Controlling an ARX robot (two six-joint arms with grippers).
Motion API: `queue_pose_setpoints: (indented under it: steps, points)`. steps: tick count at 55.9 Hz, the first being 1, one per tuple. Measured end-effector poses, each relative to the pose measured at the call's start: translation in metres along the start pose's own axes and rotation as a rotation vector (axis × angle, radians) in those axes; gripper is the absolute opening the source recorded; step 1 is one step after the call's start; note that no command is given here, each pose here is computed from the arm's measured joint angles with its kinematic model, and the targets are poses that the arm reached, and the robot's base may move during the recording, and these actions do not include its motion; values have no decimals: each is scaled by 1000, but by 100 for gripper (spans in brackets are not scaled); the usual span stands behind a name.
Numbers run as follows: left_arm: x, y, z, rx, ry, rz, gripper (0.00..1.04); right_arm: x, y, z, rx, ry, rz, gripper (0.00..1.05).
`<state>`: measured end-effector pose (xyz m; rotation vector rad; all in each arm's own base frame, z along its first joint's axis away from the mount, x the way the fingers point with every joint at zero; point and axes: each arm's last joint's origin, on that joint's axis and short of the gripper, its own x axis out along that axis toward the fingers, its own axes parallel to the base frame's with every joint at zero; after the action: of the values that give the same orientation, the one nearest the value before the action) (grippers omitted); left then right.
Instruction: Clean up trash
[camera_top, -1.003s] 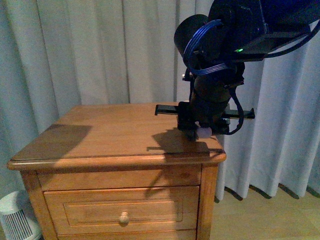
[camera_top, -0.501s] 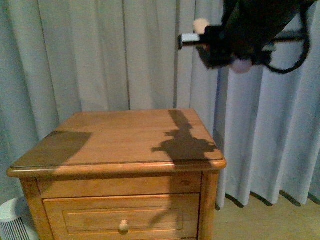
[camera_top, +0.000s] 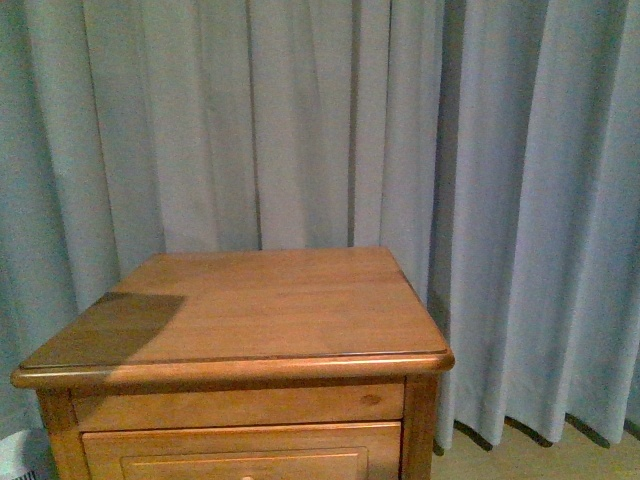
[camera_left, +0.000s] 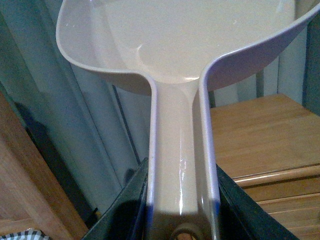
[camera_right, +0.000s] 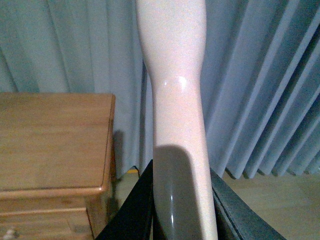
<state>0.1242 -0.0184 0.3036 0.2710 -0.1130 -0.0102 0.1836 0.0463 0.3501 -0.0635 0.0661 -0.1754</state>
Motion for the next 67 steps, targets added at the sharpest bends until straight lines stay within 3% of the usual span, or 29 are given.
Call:
queue_pose_setpoints:
  steps: [11,26,33,67]
  points:
    - [0,0,0,0,0,0,29,-45,-28,-27,79,-13,-9,21]
    - [0,0,0,0,0,0,29,-77,-31,-56,150,-19,93,21]
    - [0,0,0,0,0,0,29,-75,-29,-72,158,11,83,21]
    - [0,0,0,0,0,-1,29,-74,-34,-79,148,6,27,21]
